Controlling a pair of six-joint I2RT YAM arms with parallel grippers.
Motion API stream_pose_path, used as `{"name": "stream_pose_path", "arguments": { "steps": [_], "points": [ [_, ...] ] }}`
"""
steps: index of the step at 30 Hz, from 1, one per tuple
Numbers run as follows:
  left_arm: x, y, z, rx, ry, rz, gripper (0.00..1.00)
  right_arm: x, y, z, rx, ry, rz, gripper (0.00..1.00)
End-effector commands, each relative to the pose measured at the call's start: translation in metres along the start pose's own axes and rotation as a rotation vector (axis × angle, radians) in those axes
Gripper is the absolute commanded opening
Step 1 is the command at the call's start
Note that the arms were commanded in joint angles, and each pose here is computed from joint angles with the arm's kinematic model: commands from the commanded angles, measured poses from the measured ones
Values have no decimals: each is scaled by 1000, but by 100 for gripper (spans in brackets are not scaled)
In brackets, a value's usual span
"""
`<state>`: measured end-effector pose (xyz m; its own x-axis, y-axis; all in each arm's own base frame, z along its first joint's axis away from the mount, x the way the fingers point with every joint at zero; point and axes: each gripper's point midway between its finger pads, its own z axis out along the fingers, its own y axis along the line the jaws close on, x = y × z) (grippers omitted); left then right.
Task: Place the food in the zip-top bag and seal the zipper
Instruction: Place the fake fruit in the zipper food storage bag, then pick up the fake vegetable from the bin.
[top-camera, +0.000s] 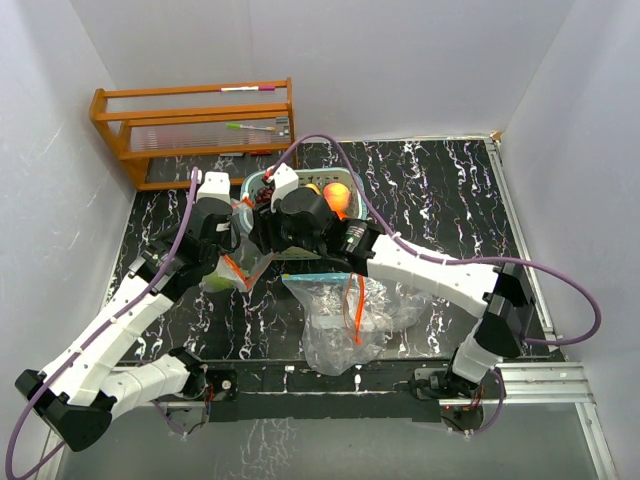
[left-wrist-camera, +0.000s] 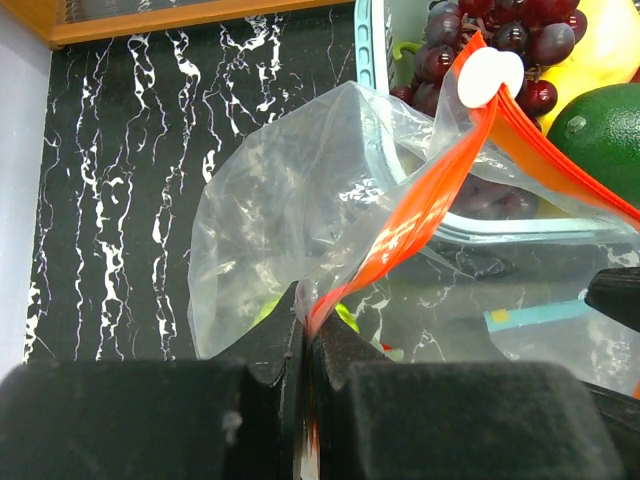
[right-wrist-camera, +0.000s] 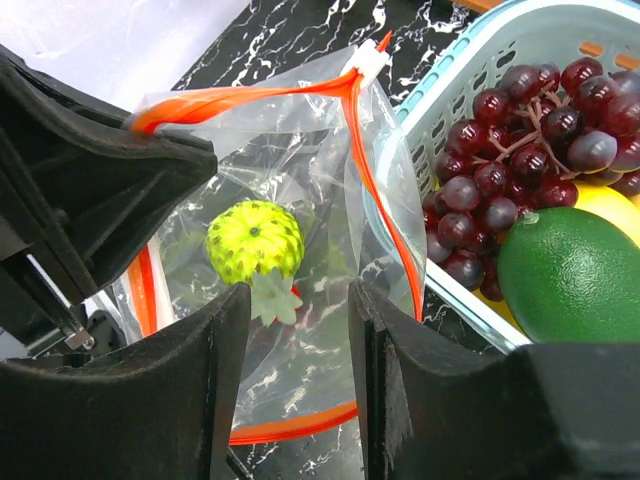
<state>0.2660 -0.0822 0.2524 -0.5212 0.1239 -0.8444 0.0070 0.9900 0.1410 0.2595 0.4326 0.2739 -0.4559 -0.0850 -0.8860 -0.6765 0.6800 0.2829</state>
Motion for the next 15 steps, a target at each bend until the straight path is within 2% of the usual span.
{"name": "stream_pose_path", "arguments": {
  "steps": [1, 6, 10, 15],
  "points": [
    [-4, 2, 0, -10, -15, -15, 0, -63, 17, -29, -45, -182, 4, 47],
    [-1, 1, 2, -9, -8, -13, 0, -72, 1, -52, 26, -224, 2, 55],
    [0, 3, 1, -15, -10, -14, 0, -71, -29, -71, 172, -232, 22, 62],
    [-3, 5, -2, -13, -20, -20, 0, -49, -104, -73, 394, -101, 120, 64]
  ]
}}
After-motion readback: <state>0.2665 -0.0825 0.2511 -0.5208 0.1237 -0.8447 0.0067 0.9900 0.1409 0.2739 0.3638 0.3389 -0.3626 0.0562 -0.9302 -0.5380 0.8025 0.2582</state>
